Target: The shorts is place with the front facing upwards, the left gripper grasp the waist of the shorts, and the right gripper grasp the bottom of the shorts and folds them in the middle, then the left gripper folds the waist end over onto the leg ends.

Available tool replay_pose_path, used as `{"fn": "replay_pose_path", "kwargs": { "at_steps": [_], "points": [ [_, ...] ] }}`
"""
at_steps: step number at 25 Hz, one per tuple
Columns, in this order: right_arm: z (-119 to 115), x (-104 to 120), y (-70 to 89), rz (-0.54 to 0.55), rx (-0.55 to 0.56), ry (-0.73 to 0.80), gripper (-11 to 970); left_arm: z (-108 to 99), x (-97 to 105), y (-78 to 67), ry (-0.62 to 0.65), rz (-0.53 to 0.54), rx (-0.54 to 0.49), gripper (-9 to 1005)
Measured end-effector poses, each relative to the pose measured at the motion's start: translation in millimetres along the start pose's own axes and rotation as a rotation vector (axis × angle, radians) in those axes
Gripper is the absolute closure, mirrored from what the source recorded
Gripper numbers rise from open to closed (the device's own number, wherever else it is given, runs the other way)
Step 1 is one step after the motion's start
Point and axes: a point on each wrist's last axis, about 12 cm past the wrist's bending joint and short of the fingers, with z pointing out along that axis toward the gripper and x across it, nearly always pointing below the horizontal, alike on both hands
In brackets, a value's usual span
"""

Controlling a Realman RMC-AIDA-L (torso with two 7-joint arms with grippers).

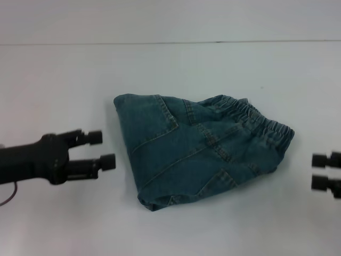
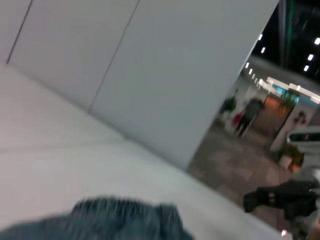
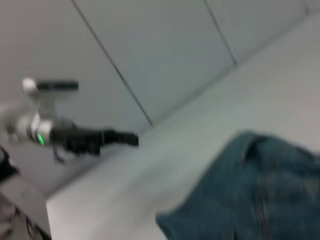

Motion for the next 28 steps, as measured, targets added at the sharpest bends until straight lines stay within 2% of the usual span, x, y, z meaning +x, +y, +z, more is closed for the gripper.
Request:
{"fn": "replay_pose_path", "kwargs": {
  "at_steps": [3, 8, 28],
  "points": [
    [-3.3, 6.5, -1.0, -0.001, 0.036, 0.069, 198, -6.0, 5.4, 0.7, 0.065, -0.037, -0.021, 76],
    [-4.2, 6.9, -5.6, 0.004, 0.074, 0.086, 197, -10.8, 12.6, 1.5, 0.163, -0.084, -0.041, 76],
    [0.4, -3.1, -13.8, -0.011, 0.106, 0.101, 197, -8.4, 12.1, 2.1, 0.172, -0.086, -0.042, 76]
  ]
}}
